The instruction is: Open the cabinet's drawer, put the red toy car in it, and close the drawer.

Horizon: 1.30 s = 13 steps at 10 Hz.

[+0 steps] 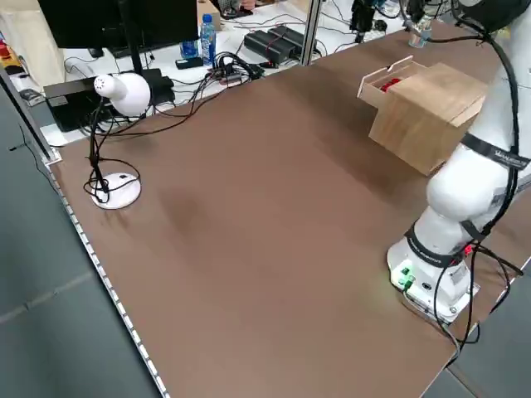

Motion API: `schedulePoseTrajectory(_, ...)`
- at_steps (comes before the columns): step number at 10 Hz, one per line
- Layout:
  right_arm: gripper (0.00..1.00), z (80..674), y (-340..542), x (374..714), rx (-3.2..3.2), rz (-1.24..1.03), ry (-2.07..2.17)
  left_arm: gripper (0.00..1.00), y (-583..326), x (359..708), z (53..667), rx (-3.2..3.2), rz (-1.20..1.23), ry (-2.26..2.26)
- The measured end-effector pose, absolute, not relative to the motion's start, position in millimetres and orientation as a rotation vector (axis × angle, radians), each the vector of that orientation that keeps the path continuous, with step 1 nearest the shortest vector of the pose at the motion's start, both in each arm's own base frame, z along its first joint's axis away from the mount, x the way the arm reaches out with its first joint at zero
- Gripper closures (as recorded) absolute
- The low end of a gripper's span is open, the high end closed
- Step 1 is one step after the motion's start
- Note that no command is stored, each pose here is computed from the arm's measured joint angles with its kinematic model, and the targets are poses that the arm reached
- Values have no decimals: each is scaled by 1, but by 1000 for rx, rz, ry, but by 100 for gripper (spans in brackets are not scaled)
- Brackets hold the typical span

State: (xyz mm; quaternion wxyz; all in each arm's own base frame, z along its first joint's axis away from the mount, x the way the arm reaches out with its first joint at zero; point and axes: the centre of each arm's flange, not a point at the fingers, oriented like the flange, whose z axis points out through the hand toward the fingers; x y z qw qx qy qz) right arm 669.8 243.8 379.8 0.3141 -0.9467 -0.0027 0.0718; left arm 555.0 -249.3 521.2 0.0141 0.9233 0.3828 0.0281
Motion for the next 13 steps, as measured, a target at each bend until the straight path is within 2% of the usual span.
schedulePoseTrajectory(1, 74, 371, 259, 667, -2501, 194, -12, 0, -217, 559, 530, 2918, 81, 1048)
schedulePoseTrajectory(4, 75, 343, 297, 653, -2516, 262, -43, 0, -119, 562, 543, 3014, 20, 633)
schedulePoseTrajectory(7, 75, 333, 329, 637, -2525, 313, -54, 0, -43, 545, 563, 3075, 7, 179)
schedulePoseTrajectory(9, 76, 325, 343, 629, -2530, 340, -67, 0, -22, 534, 574, 3126, 30, -42)
schedulePoseTrajectory(13, 76, 318, 350, 622, -2533, 392, -62, 0, -4, 514, 601, 3149, 71, -124)
